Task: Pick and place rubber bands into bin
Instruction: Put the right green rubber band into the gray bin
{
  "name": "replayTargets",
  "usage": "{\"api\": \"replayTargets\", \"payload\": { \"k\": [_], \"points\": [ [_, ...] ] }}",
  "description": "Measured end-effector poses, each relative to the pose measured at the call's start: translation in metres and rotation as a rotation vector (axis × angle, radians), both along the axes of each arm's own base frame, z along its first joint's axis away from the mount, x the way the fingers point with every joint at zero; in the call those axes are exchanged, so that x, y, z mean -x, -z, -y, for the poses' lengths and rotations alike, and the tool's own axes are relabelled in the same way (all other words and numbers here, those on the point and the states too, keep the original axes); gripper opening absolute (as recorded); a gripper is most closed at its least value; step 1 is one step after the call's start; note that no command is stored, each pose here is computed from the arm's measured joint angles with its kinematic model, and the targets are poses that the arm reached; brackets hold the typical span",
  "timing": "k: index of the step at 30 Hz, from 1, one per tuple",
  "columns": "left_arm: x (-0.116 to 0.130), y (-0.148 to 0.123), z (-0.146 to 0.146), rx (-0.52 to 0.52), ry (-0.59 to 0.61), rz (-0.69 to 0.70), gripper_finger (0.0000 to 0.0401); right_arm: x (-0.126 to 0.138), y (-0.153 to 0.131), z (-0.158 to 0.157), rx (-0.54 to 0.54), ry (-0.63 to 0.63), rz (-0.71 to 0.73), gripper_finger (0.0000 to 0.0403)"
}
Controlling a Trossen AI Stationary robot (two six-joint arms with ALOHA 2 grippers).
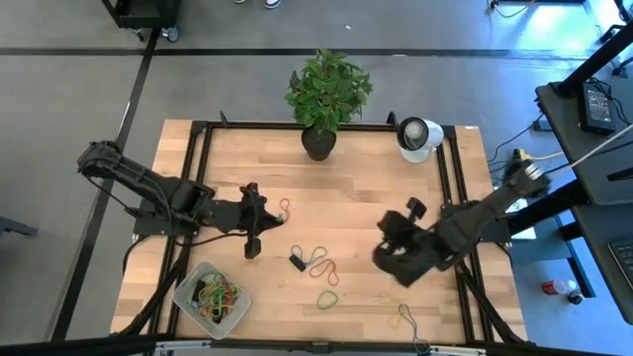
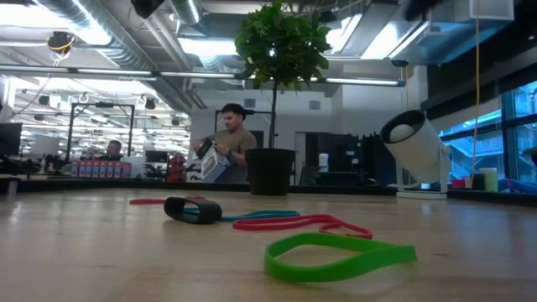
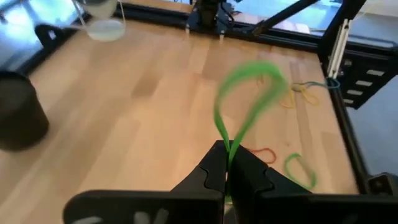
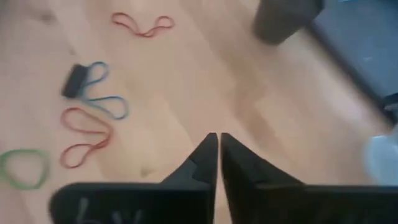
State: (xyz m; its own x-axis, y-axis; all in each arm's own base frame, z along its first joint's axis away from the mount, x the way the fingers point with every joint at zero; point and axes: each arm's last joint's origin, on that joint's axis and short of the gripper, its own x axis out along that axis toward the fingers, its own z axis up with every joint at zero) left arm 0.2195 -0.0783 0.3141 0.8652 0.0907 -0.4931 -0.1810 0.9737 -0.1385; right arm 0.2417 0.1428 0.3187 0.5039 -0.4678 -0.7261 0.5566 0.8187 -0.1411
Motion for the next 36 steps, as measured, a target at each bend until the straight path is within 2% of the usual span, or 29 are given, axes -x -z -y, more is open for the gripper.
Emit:
{"api": "replayTargets", "payload": {
  "k": [2, 5, 8, 12, 16, 19, 24, 31, 36],
  "points": [
    [0.000, 0.001, 0.004, 0.042, -0.022, -0.044, 0.0002, 0.019, 0.012, 0.004, -0.082, -0.041, 0.061, 0.0006],
    [-0.002, 0.002, 0.012, 0.108, -0.069, -0.130, 0.0002, 0.043, 0.031, 0.011, -0.241, -0.158, 0.144, 0.0010],
    [-0.006, 0.003, 0.025, 0.126, -0.095, -0.262, 0.0002, 0.060, 0.054, 0.021, -0.390, -0.270, 0.211, 0.0012],
    [-0.009, 0.005, 0.041, 0.175, -0.160, -0.472, 0.0002, 0.074, 0.082, 0.033, -0.482, -0.300, 0.329, 0.0005],
    [-0.004, 0.010, 0.058, 0.315, -0.283, -0.670, 0.0002, 0.082, 0.102, 0.039, -0.516, -0.310, 0.395, 0.0004],
    [0.003, 0.017, 0.076, 0.444, -0.344, -0.770, 0.0002, 0.085, 0.111, 0.041, -0.514, -0.312, 0.384, 0.0011],
    [0.021, 0.025, 0.108, 0.601, -0.532, -0.805, 0.0003, 0.087, 0.115, 0.041, -0.514, -0.357, 0.349, 0.0016],
    [0.045, 0.038, 0.143, 0.681, -0.689, -0.841, 0.0004, 0.087, 0.115, 0.040, -0.471, -0.427, 0.330, 0.0004],
    [0.049, 0.052, 0.158, 0.660, -0.724, -0.881, 0.0007, 0.087, 0.115, 0.040, -0.459, -0.440, 0.329, 0.0009]
  ]
}}
